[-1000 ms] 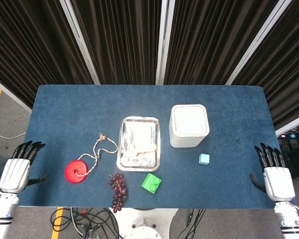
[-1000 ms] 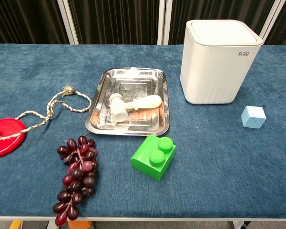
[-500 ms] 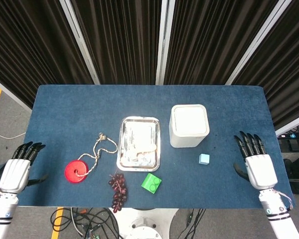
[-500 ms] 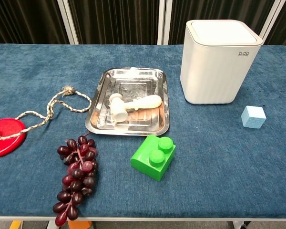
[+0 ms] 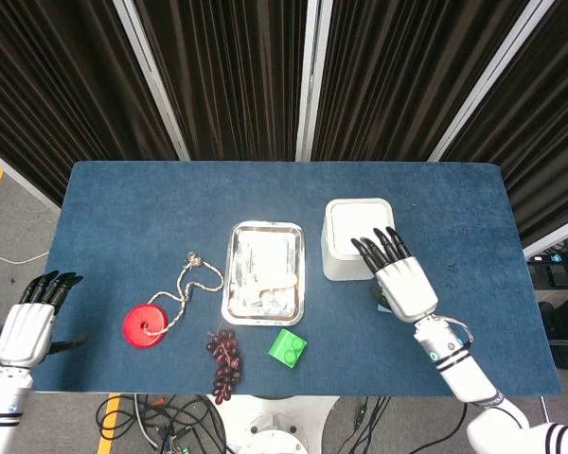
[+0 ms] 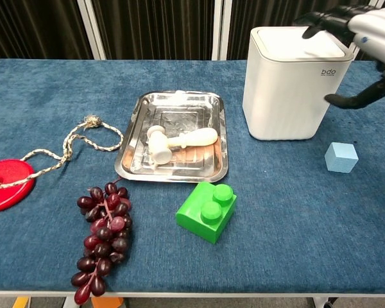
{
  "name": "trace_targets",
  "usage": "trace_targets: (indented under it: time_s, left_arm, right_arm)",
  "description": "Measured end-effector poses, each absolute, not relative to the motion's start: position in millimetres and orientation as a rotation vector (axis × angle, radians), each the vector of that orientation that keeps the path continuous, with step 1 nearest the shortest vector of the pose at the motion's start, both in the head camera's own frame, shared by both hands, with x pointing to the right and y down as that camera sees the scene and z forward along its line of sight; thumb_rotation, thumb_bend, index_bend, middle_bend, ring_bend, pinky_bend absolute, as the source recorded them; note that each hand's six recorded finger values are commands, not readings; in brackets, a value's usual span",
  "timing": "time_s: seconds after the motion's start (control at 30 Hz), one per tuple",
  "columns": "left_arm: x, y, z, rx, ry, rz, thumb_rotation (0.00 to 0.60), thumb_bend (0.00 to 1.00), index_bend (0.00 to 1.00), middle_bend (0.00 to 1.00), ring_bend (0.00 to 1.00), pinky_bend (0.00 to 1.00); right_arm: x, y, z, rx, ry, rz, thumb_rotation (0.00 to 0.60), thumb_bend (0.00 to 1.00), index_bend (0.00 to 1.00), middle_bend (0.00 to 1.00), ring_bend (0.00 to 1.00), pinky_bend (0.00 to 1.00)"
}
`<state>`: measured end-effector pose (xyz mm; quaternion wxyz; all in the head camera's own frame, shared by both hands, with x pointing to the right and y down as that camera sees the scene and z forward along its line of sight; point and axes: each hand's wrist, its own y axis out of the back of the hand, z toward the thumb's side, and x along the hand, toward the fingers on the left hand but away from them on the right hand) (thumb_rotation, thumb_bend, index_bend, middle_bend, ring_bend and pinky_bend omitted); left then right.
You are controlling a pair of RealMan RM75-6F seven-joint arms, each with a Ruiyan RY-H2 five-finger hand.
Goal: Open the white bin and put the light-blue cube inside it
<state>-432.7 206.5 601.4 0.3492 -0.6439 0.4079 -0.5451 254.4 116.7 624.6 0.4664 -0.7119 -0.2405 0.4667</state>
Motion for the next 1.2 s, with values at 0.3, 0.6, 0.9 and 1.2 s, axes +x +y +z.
trace_targets:
  time_s: [0.3,0.6,0.9,1.2]
  left_arm:
    - [-435,208,602,-1.671,1.061,-1.417,0.600,0.05,0.17,0.13,0.07,0.12]
    - [-435,207,602,-1.668,1.066,-1.417,0.600,0.05,0.17,0.13,0.07,0.12]
    - [-428,205,603,-1.683,1.046,-1.401,0.600,0.05,0.17,0.13,0.07,0.12]
    - [-423,206,605,-1.691,1.037,-1.398,0.600,0.05,0.17,0.13,0.07,0.12]
  right_arm:
    - [249,123,637,-1.759,-0.572,1.180,0.600,0.19,0.00,0.30,0.00,0.00]
    - [252,120,626,-1.749,-0.634,1.143,0.600,0.19,0.00,0.12,0.00,0.00]
    - [313,143,579,-1.683,-0.798,1.168,0.600,0.19,0.00,0.07,0.00,0.00]
    - [369,187,605,-1.742,-0.700,1.442,0.600,0.19,0.00,0.15,0.03,0.07]
